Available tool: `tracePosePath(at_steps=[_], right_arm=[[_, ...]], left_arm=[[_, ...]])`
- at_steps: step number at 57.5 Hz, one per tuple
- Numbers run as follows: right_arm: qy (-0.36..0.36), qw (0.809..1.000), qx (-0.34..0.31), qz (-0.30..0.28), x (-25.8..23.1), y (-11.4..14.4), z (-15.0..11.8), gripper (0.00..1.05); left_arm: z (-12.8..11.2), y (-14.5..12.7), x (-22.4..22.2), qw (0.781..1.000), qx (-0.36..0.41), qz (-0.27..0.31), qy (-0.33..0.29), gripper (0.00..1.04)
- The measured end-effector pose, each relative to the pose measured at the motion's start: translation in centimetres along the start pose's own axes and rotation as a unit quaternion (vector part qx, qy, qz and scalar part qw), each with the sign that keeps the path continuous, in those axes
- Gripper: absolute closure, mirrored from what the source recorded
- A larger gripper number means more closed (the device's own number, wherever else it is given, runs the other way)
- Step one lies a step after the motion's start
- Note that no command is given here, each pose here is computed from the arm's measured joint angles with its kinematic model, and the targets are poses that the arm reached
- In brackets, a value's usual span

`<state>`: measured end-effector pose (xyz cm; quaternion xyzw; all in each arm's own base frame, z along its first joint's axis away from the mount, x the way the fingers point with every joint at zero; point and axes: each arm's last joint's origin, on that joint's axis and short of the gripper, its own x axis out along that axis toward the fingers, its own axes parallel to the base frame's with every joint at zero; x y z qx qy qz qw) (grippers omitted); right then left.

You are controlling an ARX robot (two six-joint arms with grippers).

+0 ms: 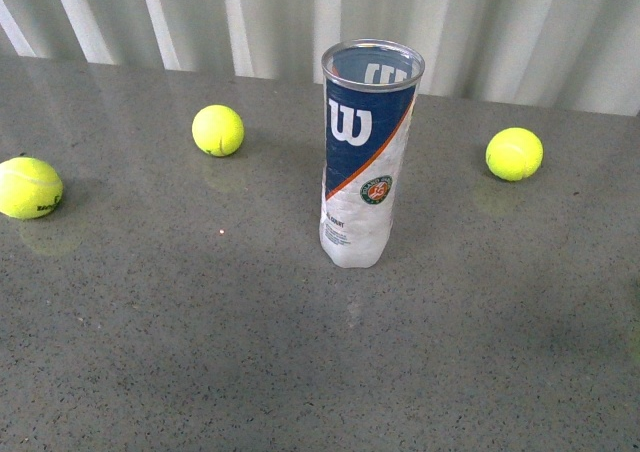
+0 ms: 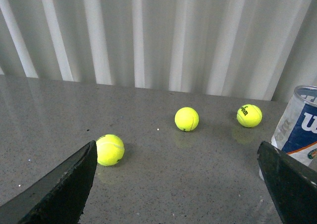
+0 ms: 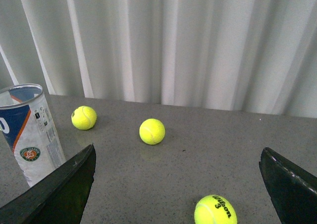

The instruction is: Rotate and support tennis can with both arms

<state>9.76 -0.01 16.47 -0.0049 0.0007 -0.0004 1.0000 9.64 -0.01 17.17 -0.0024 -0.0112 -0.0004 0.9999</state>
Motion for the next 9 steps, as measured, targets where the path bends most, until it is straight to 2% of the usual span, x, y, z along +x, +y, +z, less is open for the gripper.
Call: tracePosePath(at_steps=[9], right_arm=[[0.000,1.000,0.000,0.000,0.00,0.00,0.00,0.07]], left_arm=[[0.00,0.00,0.00,1.000,0.000,0.000,0.000,0.07]])
